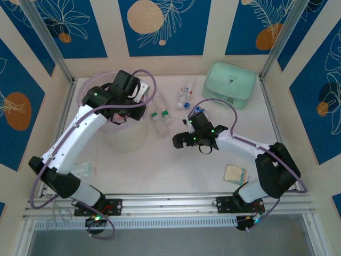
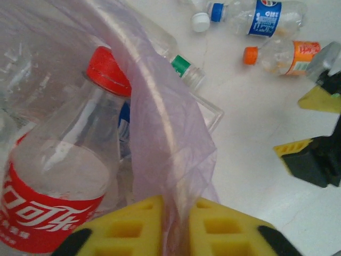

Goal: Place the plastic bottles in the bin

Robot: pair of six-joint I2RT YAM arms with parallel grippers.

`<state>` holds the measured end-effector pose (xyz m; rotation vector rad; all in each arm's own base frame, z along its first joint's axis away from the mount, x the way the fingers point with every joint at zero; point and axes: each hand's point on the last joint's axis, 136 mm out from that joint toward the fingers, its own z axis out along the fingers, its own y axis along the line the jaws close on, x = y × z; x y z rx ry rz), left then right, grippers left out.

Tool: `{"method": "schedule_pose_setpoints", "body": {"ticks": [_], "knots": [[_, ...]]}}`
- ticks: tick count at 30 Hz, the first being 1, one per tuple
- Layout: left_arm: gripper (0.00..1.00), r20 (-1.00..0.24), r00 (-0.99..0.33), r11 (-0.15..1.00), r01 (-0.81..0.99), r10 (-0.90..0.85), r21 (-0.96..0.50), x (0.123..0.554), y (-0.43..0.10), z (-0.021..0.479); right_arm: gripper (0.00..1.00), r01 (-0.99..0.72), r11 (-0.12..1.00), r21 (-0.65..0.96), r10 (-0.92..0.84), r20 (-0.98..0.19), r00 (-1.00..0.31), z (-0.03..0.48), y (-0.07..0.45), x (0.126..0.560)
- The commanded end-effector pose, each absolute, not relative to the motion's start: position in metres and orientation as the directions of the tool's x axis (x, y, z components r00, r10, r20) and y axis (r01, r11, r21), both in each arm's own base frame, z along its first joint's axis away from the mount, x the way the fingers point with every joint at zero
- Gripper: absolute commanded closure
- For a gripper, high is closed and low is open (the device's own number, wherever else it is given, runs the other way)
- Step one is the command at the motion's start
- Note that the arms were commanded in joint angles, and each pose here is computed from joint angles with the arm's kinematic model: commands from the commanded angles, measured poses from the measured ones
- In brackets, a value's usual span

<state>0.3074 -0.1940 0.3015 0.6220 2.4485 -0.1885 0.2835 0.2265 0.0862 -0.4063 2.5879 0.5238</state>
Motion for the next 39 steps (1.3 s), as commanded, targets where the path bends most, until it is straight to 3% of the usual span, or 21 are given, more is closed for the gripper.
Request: {"method": "schedule_pose_setpoints", "body": {"ticks": [1,5,8,12,14,21,28,33,39], "knots": [[0.67,-0.639,-0.685,0.897,0.441,0.349,0.018,0.304,-0.185,0.325,0.00,-0.362,0.873,0.328,-0.160,-0.508,-0.846,0.096,0.225,0.283],[0.43,-0.707,-0.629,0.887,0.462,0.324,-0.004,0.297,-0.185,0.364,0.00,-0.355,0.874,0.332,-0.150,-0.510,-0.847,0.098,0.223,0.285],[0.33,-0.767,-0.570,0.872,0.489,0.294,-0.030,0.292,-0.189,0.397,0.00,-0.355,0.871,0.340,-0.146,-0.510,-0.848,0.100,0.223,0.287],[0.28,-0.815,-0.506,0.872,0.489,0.282,-0.002,0.294,-0.186,0.428,0.00,-0.356,0.870,0.341,-0.149,-0.506,-0.850,0.100,0.225,0.290],[0.29,-0.833,-0.471,0.892,0.448,0.290,0.057,0.300,-0.175,0.439,0.00,-0.355,0.870,0.343,-0.148,-0.506,-0.850,0.099,0.225,0.290],[0.46,-0.825,-0.445,0.929,0.284,0.347,0.238,0.337,-0.146,0.443,0.00,-0.358,0.871,0.337,-0.163,-0.489,-0.857,0.093,0.225,0.290],[0.50,-0.782,-0.504,0.926,0.274,0.367,0.258,0.368,-0.147,0.409,0.00,-0.352,0.874,0.335,-0.156,-0.492,-0.857,0.094,0.223,0.289],[0.61,-0.747,-0.579,0.945,0.212,0.326,0.248,0.384,-0.123,0.381,0.00,-0.349,0.874,0.338,-0.155,-0.486,-0.860,0.091,0.222,0.286],[0.72,-0.660,-0.672,0.940,0.196,0.336,0.279,0.360,-0.091,0.336,0.00,-0.347,0.875,0.337,-0.153,-0.489,-0.859,0.089,0.220,0.285]]}}
